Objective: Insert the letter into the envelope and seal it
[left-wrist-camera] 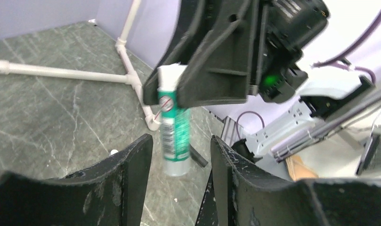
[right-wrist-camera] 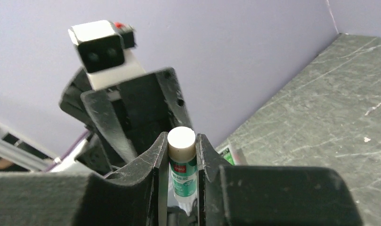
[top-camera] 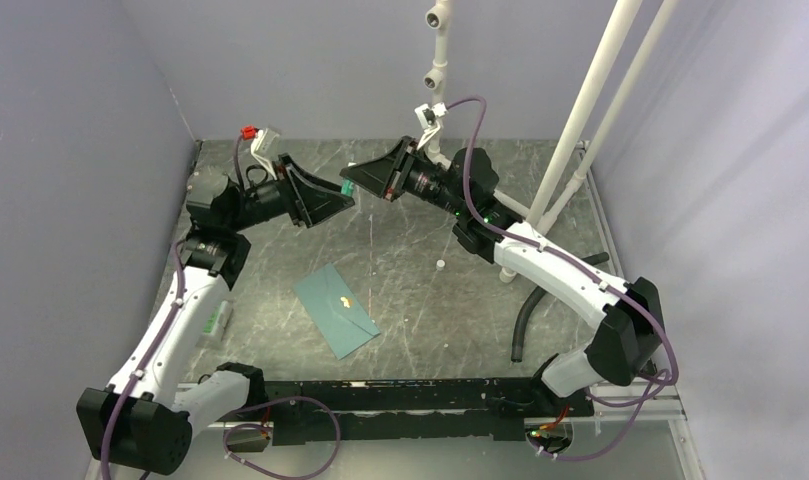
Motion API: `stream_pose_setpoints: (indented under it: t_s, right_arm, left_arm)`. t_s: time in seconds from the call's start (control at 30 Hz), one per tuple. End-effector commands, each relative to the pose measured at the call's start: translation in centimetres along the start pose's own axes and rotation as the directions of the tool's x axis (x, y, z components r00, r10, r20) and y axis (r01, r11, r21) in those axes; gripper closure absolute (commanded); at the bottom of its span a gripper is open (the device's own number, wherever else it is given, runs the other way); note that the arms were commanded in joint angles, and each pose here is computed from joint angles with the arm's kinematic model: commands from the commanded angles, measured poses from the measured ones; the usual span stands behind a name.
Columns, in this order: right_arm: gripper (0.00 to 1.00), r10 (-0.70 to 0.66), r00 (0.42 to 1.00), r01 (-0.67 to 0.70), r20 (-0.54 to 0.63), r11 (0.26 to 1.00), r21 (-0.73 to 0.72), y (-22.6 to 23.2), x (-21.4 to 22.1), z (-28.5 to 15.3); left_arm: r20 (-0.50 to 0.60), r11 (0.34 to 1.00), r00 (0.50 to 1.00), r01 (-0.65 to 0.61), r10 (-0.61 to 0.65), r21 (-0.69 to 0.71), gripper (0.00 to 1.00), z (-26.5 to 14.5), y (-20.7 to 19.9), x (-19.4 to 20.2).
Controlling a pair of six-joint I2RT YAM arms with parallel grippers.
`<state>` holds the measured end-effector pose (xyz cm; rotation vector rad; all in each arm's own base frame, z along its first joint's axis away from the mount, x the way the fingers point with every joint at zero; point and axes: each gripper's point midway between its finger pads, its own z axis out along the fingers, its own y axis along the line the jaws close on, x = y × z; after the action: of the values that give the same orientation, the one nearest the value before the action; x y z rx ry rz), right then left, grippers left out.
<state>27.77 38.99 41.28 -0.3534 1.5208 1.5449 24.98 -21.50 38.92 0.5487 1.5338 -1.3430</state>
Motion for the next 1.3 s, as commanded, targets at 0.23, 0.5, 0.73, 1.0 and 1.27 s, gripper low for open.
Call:
stream_pose_setpoints:
  t_s: [0.23,0.5,0.73,1.0,1.27]
  right_arm:
    - [1.00,0.198,0.963,-0.190,0.180,0.980,-0.065,1.1,-3.5,0.6]
    - [1.00,0.235,0.960,-0.230,0.153,0.972,-0.053,0.4,-2.7,1.0]
    - [1.00,0.229,0.966,-0.228,0.122,0.973,-0.029,-0.2,-1.8,1.0]
    - [0.41,0.070,0.996,-0.083,0.053,0.945,0.316,-6.8,-1.0,-1.8]
    - [0.42,0.059,0.964,0.197,-0.259,0.493,0.847,-21.5,3.7,-11.7]
  left_arm:
    - [0.206,0.993,0.976,0.093,-0.078,-0.066,0.44,0.3,2.0,-1.8]
    - [0.231,0.989,0.968,0.124,-0.103,-0.079,0.47,0.3,2.8,-1.6]
    - [0.214,0.984,0.972,0.125,-0.095,-0.128,0.96,0.3,3.6,-1.2]
    - [0.161,0.890,0.983,0.149,-0.086,-0.432,0.98,-2.2,8.0,1.2]
    - [0.104,0.787,0.986,0.164,-0.128,-0.595,0.98,-4.9,10.3,4.7]
